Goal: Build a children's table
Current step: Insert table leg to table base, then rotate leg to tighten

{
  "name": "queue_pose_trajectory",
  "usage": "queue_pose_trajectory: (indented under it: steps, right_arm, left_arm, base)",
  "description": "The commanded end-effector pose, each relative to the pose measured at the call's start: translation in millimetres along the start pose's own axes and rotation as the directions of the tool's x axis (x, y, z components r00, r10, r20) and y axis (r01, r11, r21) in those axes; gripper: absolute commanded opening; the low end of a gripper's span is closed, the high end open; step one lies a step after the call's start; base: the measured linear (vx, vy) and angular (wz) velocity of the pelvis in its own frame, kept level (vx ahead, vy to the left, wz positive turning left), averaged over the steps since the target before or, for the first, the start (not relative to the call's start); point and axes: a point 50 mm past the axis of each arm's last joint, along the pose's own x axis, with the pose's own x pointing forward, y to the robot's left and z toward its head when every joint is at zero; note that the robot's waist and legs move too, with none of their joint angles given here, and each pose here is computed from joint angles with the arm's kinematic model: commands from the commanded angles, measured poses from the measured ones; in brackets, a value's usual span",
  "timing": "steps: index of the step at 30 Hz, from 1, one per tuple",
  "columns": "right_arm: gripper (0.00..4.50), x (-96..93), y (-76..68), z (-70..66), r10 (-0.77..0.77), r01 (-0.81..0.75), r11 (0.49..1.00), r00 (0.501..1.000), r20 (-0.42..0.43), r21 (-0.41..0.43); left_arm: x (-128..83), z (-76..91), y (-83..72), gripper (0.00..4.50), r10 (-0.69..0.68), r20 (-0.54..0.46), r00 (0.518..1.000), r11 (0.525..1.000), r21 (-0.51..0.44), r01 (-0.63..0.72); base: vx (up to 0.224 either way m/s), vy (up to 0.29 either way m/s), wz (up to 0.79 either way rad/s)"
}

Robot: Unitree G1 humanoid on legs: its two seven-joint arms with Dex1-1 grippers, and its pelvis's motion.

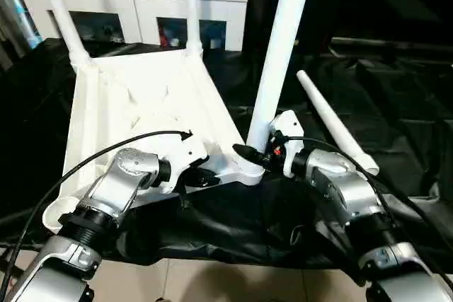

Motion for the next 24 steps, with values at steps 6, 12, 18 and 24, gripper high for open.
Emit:
queue_pose_trajectory:
  steps: [6,12,18,24]
  right_arm:
    - [1.9,-9.7,7.7,-44.5,0.097,-0.083,0.989,0.988,-0.117,0.122]
    - [1.9,-15.2,4.6,-44.2,0.153,-0.14,0.984,0.981,-0.122,0.114]
    - [1.9,-13.8,0.6,-46.9,0.116,-0.104,0.99,0.986,-0.117,0.098]
    - [1.89,-8.6,-15.1,-48.3,-0.131,0.143,0.987,0.981,-0.143,0.074]
  left_arm:
    - [0.2,19.7,-0.8,0.0,-0.091,0.049,0.995,0.988,0.129,0.084]
    - [-5.2,23.5,-1.6,0.0,-0.167,0.031,0.985,0.973,0.166,0.159]
    - [-6.9,26.7,10.6,0.0,-0.086,0.029,0.996,0.985,0.149,0.081]
    - [-3.4,37.9,18.7,0.0,0.014,0.053,0.999,0.992,0.123,-0.021]
  base:
    - [0.0,0.0,0.0]
    - [0.0,0.0,0.0]
    - [0.0,0.0,0.0]
    - [0.0,0.0,0.0]
